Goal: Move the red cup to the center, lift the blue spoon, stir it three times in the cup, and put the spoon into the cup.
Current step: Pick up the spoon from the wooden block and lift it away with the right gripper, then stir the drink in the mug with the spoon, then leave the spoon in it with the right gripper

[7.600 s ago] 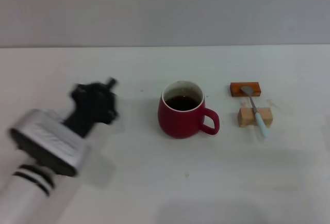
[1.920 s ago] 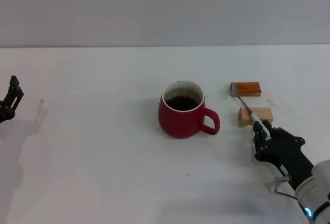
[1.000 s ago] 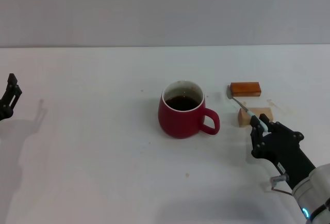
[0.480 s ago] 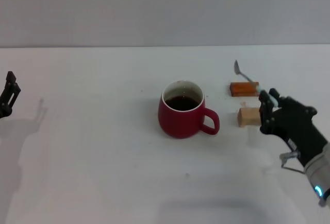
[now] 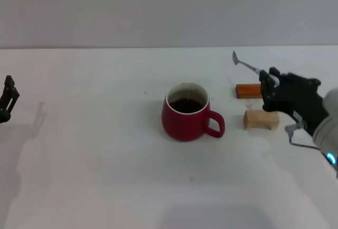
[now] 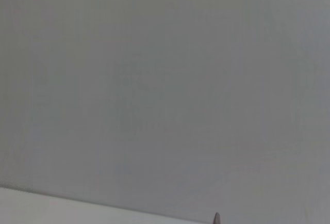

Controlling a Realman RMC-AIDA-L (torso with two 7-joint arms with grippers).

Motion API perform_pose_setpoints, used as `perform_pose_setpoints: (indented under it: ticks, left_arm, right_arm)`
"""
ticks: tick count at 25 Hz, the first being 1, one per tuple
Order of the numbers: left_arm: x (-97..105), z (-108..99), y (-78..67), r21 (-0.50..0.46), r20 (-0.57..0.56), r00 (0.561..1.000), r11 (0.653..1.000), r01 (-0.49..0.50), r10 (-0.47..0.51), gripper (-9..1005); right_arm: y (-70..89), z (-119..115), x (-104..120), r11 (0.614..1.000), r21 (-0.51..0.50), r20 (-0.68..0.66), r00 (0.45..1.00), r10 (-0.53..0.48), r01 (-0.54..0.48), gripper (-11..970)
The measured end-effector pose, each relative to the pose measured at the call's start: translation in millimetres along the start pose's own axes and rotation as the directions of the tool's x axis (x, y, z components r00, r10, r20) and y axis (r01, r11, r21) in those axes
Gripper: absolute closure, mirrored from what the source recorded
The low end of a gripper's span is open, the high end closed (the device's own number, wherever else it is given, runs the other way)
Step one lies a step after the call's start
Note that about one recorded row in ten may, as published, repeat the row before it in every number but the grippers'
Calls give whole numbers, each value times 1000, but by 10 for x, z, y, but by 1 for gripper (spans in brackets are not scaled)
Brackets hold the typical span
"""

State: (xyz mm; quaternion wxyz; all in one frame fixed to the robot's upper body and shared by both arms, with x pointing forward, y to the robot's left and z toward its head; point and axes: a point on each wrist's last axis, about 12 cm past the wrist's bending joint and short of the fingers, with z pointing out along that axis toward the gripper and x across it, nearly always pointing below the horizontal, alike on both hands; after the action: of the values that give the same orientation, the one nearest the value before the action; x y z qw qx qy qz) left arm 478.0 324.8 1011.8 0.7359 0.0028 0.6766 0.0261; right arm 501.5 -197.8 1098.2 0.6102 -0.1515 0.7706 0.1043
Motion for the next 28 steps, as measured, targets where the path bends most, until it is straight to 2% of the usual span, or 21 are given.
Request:
perform_pose_setpoints:
  ticks: [6, 7, 13, 18, 20, 28]
  left_arm:
    - [2, -4, -2, 0, -1, 1000, 1000, 1, -1, 140]
    - [2, -5, -3, 0, -1, 1000, 1000, 1, -1, 140]
    - [3, -8, 1, -1, -1, 1000, 1000, 1, -1, 140]
    - [2, -8, 4, -3, -1, 1000, 1000, 1, -1, 141]
    - [0, -7, 5, -3, 1, 1000, 1000, 1, -1, 141]
    - [-8, 12, 0, -3, 5, 1000, 1000, 2, -2, 141]
  right_arm:
    - [-45, 4, -380, 997, -64, -43, 998, -48, 45, 826]
    - [-45, 4, -380, 997, -64, -43, 998, -48, 45, 826]
    - [-57, -11, -695, 991, -130, -91, 995, -45, 33, 825]
    - [3, -6, -890, 985, -164, -172, 981, -87, 59, 825]
    - [76, -23, -1030, 978, -192, -210, 970, -126, 86, 825]
    - [227, -113, -1273, 957, -257, -232, 953, -197, 135, 826]
